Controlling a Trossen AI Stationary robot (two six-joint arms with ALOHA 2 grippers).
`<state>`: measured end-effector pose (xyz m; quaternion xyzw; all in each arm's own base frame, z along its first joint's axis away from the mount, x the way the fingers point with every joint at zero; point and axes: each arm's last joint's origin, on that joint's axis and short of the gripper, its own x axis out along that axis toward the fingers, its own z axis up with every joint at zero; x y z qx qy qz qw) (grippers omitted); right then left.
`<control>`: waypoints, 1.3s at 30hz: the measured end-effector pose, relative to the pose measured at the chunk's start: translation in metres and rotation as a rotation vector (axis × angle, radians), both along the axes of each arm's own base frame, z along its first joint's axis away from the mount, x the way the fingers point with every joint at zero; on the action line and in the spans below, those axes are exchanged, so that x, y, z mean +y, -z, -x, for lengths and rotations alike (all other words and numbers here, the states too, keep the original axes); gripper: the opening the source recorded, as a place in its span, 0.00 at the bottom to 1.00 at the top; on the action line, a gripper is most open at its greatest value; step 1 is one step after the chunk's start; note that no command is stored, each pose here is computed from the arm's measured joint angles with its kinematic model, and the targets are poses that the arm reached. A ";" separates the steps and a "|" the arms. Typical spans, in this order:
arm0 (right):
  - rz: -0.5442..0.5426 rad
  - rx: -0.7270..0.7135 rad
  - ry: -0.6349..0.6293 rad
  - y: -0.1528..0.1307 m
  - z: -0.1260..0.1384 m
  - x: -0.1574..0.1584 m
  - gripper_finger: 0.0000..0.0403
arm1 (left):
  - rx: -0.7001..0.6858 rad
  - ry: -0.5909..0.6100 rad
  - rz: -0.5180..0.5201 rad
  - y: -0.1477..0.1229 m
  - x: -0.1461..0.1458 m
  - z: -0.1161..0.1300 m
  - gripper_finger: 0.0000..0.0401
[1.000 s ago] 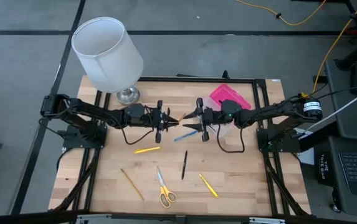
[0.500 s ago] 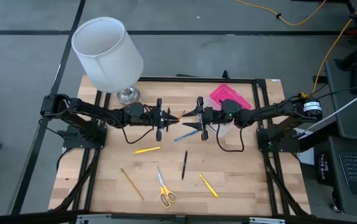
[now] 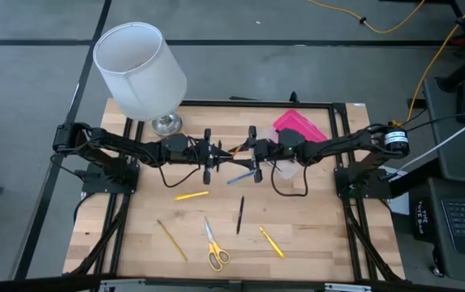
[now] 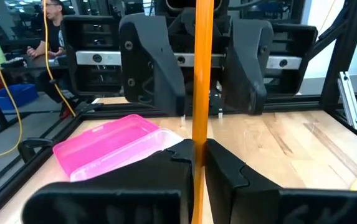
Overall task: Pick & place school supplies into a supply box
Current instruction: Put the orange pencil into the pink supply box
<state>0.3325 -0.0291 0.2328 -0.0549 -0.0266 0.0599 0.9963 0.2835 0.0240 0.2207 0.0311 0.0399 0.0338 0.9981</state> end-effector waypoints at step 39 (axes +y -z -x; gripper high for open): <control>-0.023 -0.031 -0.040 -0.005 0.001 0.002 0.07 | 0.006 0.029 -0.033 0.001 -0.020 -0.001 0.22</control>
